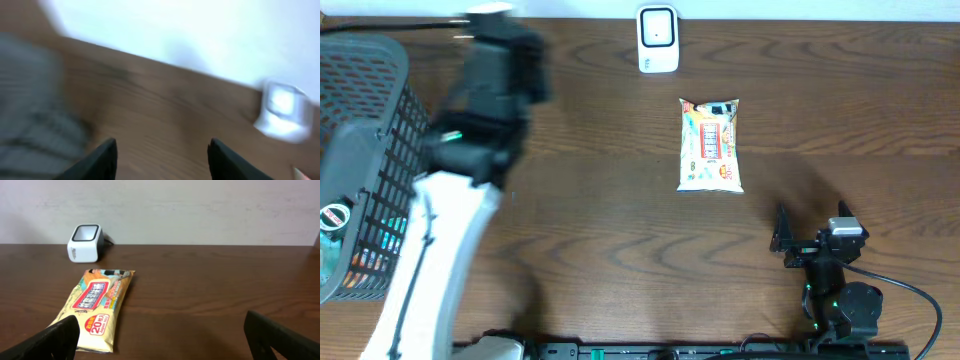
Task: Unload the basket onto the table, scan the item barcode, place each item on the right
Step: 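Move the left gripper back into the grey basket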
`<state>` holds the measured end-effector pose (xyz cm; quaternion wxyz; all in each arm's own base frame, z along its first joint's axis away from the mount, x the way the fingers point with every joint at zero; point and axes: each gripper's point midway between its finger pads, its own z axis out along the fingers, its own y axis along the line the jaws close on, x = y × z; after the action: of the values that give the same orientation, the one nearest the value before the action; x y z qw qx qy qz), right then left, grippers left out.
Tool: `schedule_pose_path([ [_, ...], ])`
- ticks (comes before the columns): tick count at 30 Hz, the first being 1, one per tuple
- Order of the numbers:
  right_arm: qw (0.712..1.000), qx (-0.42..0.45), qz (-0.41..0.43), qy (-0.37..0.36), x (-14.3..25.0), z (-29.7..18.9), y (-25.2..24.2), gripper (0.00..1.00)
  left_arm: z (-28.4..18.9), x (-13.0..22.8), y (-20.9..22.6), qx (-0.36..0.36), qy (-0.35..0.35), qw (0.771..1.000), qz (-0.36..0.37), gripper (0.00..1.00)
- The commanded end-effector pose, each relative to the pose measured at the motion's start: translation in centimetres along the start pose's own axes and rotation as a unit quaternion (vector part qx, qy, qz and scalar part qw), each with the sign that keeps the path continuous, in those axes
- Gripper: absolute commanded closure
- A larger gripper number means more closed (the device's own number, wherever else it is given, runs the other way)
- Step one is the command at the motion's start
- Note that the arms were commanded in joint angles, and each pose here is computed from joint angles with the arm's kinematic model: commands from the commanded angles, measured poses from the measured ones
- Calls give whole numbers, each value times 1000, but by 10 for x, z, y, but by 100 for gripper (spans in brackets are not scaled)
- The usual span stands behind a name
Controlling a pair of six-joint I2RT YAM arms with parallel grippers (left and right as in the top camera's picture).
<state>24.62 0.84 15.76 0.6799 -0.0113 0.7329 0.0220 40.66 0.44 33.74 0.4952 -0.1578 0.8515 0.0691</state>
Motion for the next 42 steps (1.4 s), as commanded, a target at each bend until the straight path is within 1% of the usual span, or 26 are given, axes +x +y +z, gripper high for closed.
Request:
schedule_pose_path([
  [1,1000,2,-5,1,1,0,0,1,-8,-27,76,-100,-36,994,-23,39],
  [3,1000,2,-6,1,1,0,0,1,-11,-34,118,-144,-46,987,-52,36],
  [6,1000,2,-5,1,1,0,0,1,-18,-38,171,-201,-54,974,-85,35],
  [12,1000,2,-5,1,1,0,0,1,-25,-32,239,-278,-50,951,-124,35],
  [14,1000,2,-5,1,1,0,0,1,-23,-23,257,-299,-33,945,-130,34],
  [15,1000,2,-6,1,1,0,0,1,-20,-17,264,-308,-22,942,-133,28],
  [16,1000,2,-6,1,1,0,0,1,-18,-11,272,-317,-11,939,-135,26],
  [21,1000,2,-5,1,1,0,0,1,4,34,309,-353,71,920,-157,22],
  [25,1000,2,-5,1,1,0,0,1,23,69,323,-324,135,918,-186,21],
  [30,1000,2,-5,1,1,0,0,1,38,106,334,-245,190,915,-259,20],
  [32,1000,2,-5,1,1,0,0,1,40,119,338,-214,210,913,-276,20],
  [36,1000,2,-6,1,1,0,0,1,40,135,336,-163,248,923,-244,20],
  [42,1000,2,-5,1,1,0,0,1,51,153,327,-131,277,917,-254,20],
])
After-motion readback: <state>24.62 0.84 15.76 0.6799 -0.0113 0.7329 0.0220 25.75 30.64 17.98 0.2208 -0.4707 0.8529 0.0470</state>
